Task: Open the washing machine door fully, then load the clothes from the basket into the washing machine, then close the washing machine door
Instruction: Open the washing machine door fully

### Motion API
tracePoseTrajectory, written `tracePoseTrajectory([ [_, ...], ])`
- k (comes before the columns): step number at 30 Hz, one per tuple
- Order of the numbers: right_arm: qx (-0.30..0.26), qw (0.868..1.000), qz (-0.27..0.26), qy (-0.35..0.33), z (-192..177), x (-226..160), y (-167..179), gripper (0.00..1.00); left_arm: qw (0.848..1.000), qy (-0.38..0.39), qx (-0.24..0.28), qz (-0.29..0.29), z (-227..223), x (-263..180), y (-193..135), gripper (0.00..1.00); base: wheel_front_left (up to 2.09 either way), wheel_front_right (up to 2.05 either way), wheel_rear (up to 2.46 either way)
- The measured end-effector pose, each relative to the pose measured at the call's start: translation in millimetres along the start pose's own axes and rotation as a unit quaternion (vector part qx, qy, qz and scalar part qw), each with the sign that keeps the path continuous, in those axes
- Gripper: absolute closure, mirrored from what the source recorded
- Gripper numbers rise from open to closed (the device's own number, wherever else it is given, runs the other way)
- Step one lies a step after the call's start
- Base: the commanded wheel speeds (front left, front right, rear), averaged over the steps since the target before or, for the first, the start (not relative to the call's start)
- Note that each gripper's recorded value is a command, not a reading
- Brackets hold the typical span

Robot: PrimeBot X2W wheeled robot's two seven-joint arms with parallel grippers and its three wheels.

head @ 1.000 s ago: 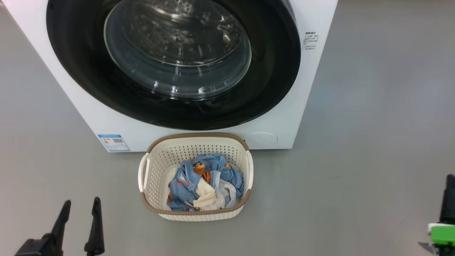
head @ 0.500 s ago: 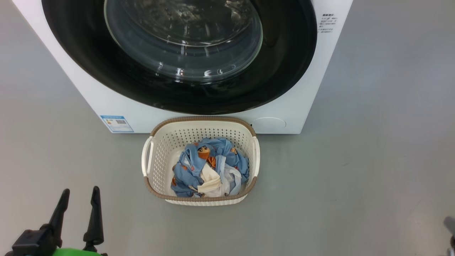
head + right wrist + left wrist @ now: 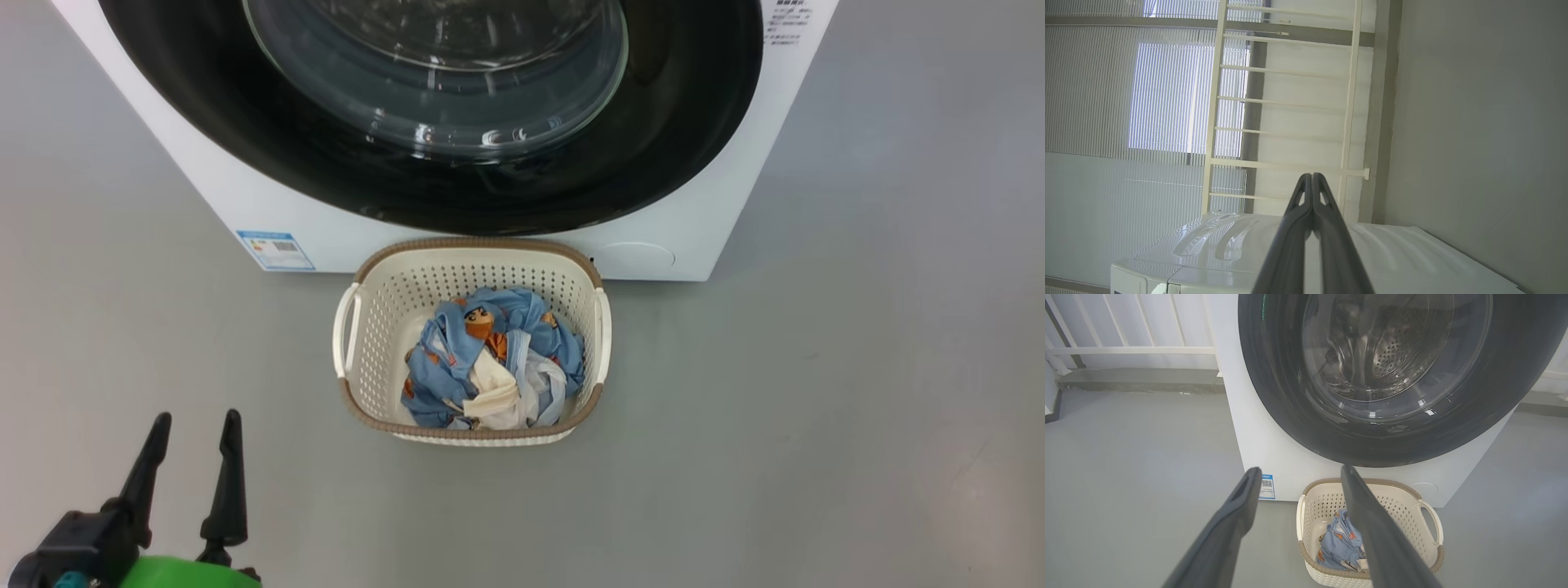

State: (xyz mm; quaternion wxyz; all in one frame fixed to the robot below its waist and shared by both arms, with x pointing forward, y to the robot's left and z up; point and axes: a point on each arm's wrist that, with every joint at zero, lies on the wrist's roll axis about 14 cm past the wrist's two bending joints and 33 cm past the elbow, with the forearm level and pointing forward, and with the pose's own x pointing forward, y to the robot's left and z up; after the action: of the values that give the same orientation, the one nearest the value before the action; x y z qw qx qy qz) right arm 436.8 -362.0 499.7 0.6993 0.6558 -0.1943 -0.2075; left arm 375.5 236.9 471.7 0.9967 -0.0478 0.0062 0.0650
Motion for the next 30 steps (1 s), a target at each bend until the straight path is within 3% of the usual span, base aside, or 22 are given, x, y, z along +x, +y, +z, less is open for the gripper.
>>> tracePoseTrajectory([
  [4,0.046,0.999,0.010,-0.008,1,15,7,1.00,1.000,-0.003,0.002,-0.002,1,7,-1,0.00,0.00,0.00,0.00],
  [13,0.084,0.996,0.016,-0.003,-10,43,7,1.00,1.000,0.009,0.010,-0.006,-10,19,-3,0.00,0.00,0.00,0.00],
  [30,0.088,0.987,0.064,0.122,-99,101,28,1.00,0.999,0.040,0.017,-0.014,-39,42,-10,0.00,0.00,0.00,0.00],
])
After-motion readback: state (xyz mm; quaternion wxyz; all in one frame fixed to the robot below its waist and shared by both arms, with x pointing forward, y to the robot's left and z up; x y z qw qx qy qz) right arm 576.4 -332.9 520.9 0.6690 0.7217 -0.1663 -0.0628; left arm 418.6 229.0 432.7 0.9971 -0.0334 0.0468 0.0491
